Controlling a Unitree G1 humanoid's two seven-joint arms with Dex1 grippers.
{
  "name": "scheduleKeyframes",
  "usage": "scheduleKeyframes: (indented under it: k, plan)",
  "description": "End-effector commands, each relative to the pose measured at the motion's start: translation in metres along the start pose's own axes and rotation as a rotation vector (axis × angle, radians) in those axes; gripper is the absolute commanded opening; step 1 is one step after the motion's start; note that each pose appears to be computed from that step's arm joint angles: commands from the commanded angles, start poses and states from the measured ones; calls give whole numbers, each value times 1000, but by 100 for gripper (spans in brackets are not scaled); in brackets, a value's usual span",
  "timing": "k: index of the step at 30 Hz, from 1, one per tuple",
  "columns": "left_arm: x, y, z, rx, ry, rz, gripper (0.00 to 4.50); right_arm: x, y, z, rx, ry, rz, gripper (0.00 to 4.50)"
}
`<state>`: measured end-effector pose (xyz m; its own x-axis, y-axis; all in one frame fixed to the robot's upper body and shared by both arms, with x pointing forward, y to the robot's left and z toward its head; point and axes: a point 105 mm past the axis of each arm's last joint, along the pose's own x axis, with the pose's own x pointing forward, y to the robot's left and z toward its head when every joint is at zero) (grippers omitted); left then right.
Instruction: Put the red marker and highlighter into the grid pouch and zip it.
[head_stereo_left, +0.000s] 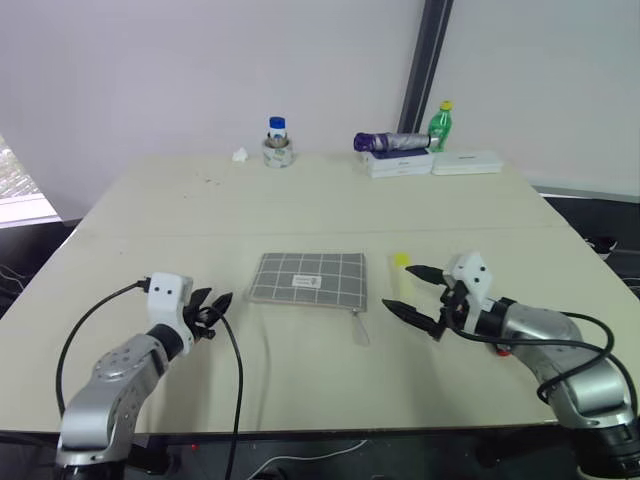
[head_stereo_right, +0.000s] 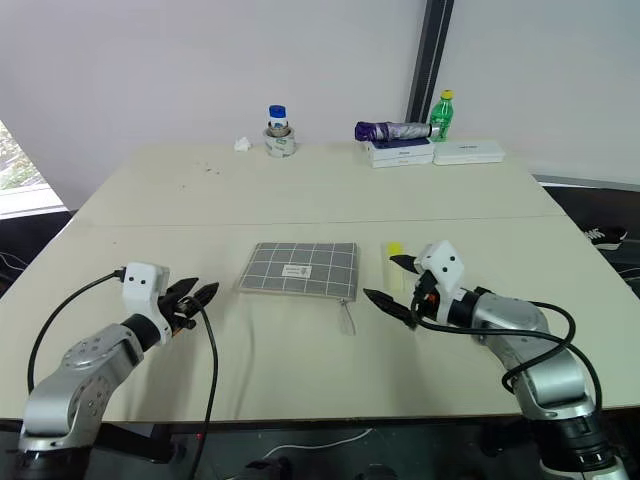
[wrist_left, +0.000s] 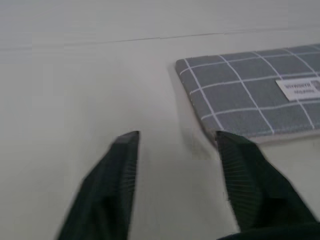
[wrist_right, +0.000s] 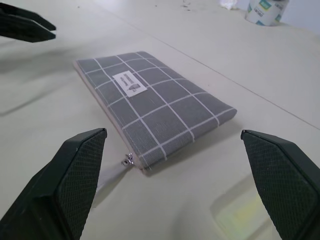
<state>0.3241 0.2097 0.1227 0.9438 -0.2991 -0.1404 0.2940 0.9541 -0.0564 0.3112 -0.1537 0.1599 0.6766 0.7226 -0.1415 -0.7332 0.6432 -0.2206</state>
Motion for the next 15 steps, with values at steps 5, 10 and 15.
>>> scheduleKeyframes:
  k: [5,10,15]
  plan:
    - [20,0,-2,-113,67,3,450,24,-1,-8,-84,79,-71,153]
    - [30,-8,7,-238,60,-21,450,38,-8,-15,-148,111,-146,1]
    - [40,-17,14,-350,68,-59,450,50,-24,-23,-199,164,-250,1]
